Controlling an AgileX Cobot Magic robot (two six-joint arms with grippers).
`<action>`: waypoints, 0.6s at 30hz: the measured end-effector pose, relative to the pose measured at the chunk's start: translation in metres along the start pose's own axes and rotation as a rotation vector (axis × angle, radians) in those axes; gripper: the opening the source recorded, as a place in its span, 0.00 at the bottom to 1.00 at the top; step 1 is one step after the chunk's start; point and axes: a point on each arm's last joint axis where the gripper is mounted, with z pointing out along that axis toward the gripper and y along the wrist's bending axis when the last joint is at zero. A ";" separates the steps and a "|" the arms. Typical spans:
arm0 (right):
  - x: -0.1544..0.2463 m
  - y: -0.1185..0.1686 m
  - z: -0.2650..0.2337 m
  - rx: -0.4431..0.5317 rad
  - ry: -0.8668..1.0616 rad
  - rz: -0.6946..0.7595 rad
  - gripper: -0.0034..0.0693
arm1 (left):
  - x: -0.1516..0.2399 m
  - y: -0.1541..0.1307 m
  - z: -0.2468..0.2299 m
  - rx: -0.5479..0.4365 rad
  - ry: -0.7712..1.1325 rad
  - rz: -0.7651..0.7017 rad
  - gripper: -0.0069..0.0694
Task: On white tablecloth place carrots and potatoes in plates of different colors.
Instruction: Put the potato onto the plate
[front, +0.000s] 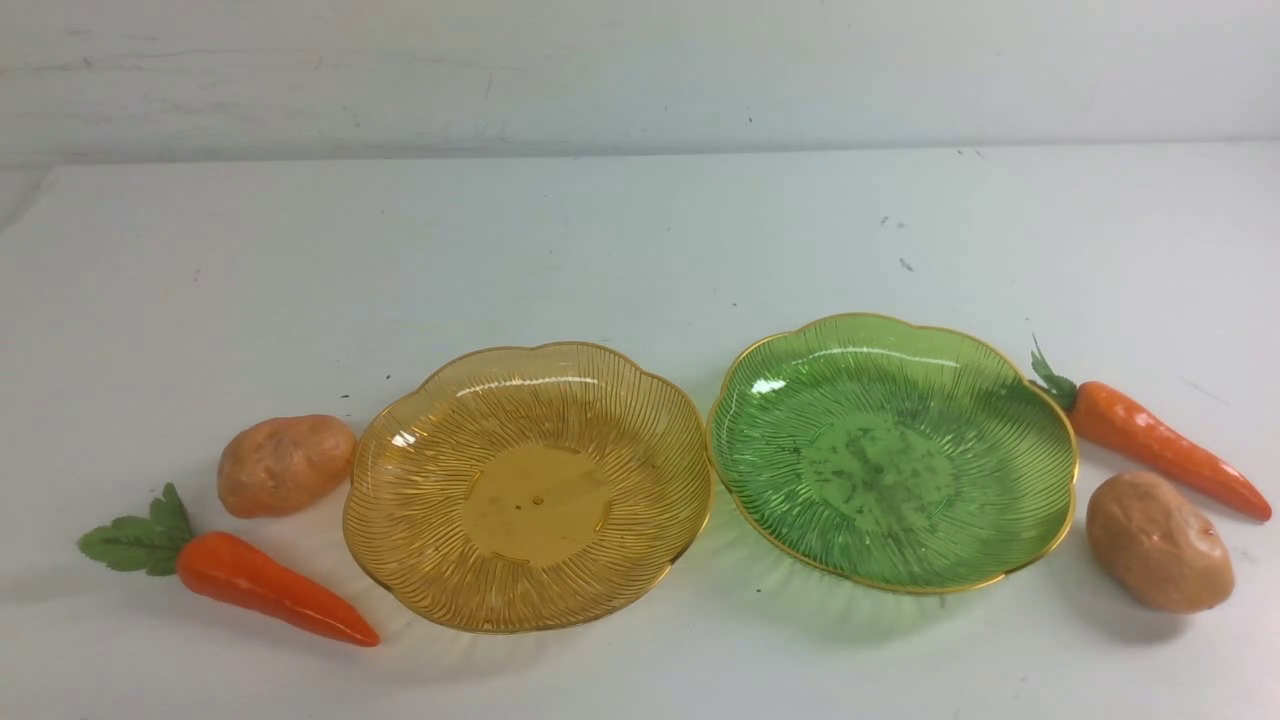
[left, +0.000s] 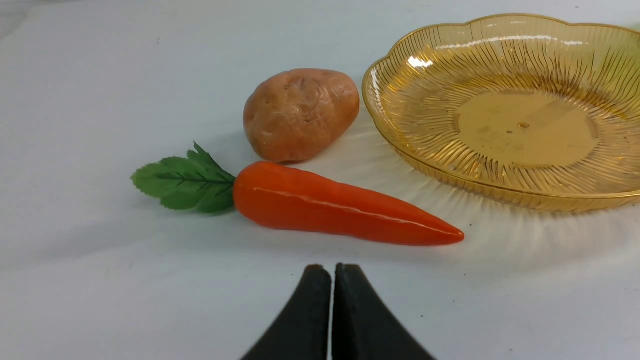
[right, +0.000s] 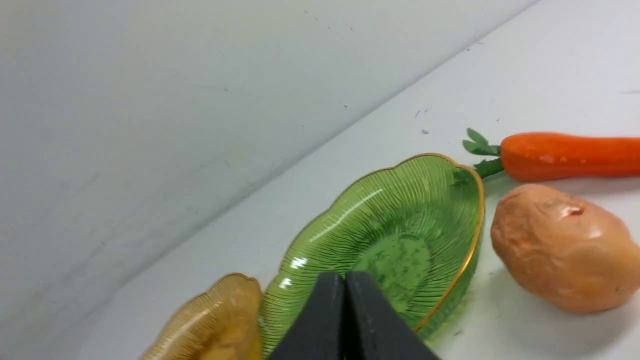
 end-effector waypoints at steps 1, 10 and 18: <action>0.000 0.001 0.000 -0.006 -0.003 0.039 0.03 | 0.000 0.000 0.000 0.000 0.000 0.000 0.09; -0.038 0.031 -0.008 -0.092 -0.135 0.030 0.03 | 0.000 0.000 0.000 0.000 0.001 0.000 0.09; -0.086 0.094 0.035 0.053 0.526 -0.282 0.03 | 0.000 0.000 0.000 0.000 0.001 0.000 0.09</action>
